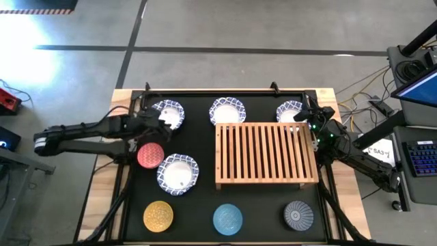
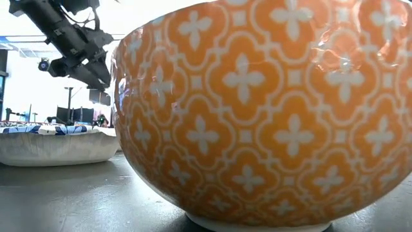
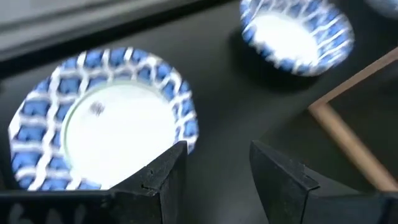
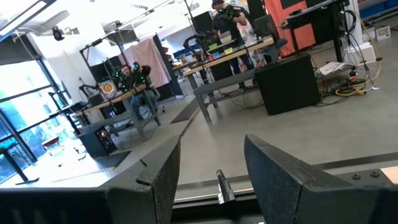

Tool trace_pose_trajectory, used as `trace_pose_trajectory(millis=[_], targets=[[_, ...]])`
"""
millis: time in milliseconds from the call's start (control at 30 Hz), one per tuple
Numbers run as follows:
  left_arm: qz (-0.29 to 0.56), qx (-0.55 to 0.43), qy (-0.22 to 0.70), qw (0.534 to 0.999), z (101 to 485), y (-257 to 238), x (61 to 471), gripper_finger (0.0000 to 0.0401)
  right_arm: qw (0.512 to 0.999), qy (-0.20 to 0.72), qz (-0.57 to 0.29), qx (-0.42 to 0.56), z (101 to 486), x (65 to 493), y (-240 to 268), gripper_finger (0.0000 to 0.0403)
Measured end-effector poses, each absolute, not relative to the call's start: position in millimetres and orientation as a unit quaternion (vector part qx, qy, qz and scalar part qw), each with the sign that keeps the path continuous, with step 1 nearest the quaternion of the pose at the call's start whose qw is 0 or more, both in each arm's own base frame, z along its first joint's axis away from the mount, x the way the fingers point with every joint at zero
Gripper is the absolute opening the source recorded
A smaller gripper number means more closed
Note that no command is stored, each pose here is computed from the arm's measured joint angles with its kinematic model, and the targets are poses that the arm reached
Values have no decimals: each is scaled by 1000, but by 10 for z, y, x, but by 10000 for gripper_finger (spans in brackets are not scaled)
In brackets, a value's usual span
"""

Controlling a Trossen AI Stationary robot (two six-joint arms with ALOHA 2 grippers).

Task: Place and stack bowls onto a shelf
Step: Put the top left big white and blue bowl on the shelf

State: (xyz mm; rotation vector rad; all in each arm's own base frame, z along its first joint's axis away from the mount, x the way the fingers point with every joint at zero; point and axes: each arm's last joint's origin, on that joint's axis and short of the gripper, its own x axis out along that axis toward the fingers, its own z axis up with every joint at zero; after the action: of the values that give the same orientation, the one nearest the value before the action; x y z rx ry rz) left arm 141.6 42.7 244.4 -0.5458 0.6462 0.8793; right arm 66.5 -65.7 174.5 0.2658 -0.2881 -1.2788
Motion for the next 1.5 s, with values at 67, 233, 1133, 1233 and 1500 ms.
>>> trace_pose_trajectory(millis=[67,233,1133,1233,1500], targets=[[421,-258,328,805,2420,435,1450,159,785,-134,-593,123,1745,665,-657,169],[431,-262,371,780,2346,449,1529,174,785,-134,-593,123,1745,665,-656,169],[442,-202,501,716,1739,835,1935,228,785,-134,-593,123,1745,665,-656,169],[440,-194,513,711,1698,869,1939,223,785,-134,-593,123,1745,665,-656,169],[427,-171,552,696,1567,888,1975,177,785,-134,-593,123,1745,665,-657,169]])
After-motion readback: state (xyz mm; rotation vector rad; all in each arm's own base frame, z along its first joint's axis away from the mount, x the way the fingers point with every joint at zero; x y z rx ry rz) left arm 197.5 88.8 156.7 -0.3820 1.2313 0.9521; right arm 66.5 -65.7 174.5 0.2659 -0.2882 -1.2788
